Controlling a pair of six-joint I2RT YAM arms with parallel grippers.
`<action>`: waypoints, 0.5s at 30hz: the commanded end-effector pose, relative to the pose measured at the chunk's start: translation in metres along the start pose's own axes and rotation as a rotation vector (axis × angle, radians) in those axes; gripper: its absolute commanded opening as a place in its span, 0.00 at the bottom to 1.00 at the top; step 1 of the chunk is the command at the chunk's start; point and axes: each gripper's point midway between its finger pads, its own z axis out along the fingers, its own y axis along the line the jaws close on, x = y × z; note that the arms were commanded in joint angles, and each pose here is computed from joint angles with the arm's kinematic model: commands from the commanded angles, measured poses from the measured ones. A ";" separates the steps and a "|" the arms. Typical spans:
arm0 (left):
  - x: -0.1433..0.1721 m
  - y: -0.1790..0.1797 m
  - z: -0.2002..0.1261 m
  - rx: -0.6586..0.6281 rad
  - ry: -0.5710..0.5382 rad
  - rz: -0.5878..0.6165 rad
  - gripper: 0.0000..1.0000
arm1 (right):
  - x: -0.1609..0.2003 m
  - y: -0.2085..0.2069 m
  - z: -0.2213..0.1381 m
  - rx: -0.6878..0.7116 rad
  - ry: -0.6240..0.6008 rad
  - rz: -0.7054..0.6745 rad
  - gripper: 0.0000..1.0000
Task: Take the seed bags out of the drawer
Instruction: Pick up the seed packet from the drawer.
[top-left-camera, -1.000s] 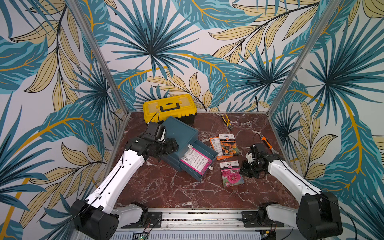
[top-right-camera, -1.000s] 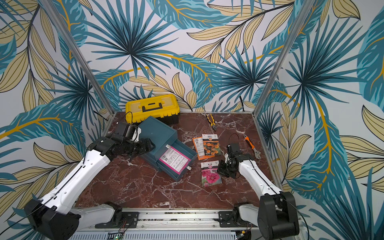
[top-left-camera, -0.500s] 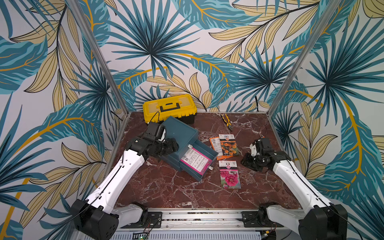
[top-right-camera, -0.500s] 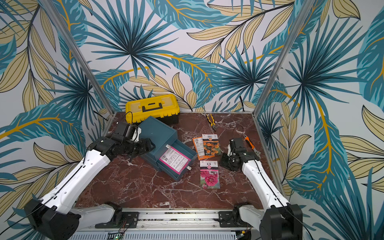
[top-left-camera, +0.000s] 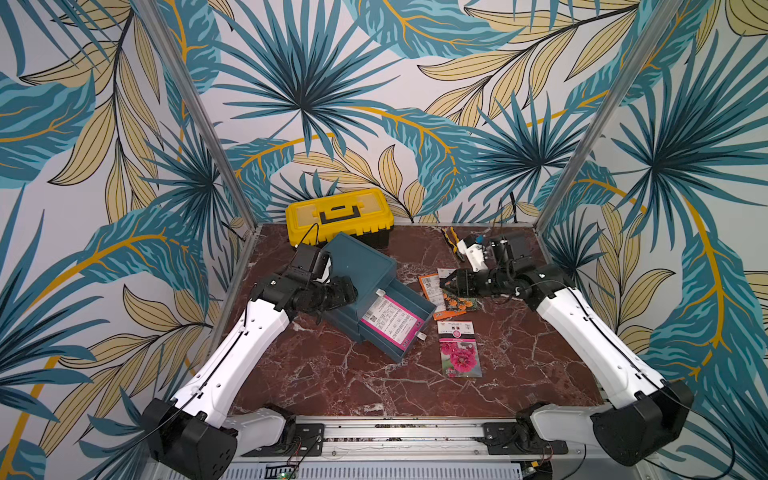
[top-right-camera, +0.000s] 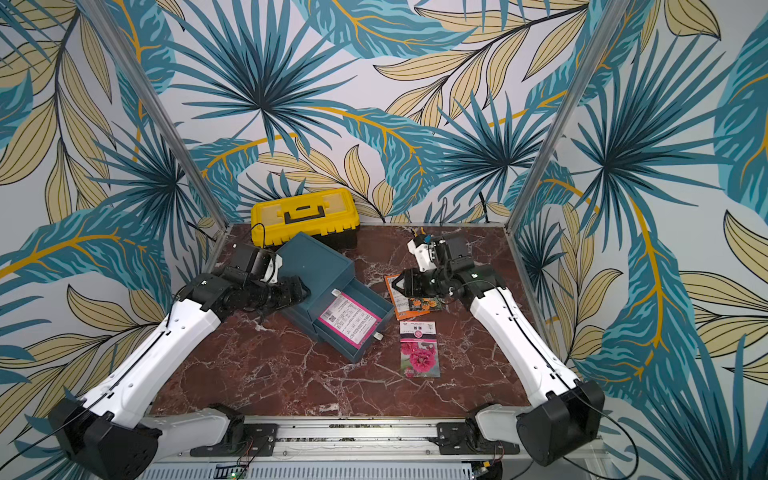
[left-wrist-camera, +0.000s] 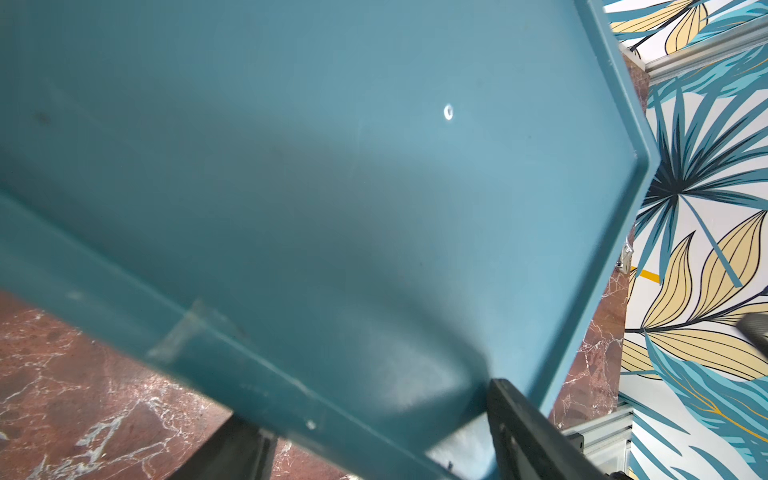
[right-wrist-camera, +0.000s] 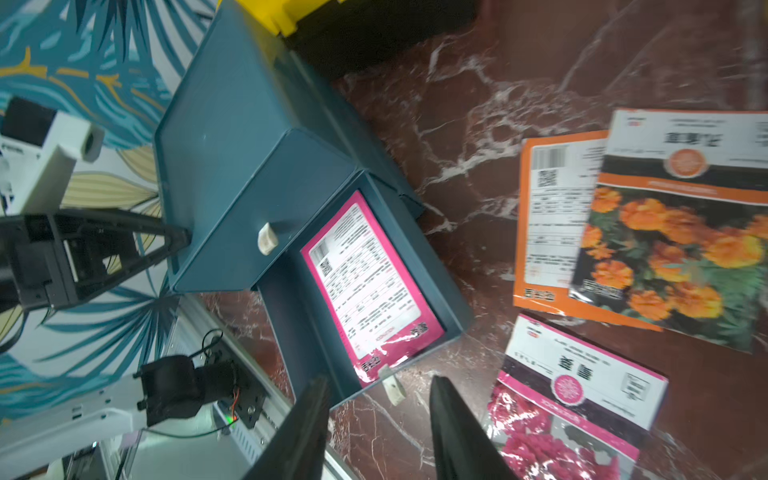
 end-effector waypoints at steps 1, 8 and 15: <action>0.006 0.007 -0.003 -0.033 0.010 -0.004 0.81 | 0.011 0.014 0.019 -0.020 0.079 -0.083 0.45; 0.009 0.012 -0.004 -0.045 0.009 -0.014 0.81 | 0.020 0.025 0.058 -0.003 0.162 -0.163 0.48; 0.010 0.014 -0.007 -0.051 0.006 -0.020 0.81 | 0.034 0.029 0.089 0.038 0.226 -0.213 0.50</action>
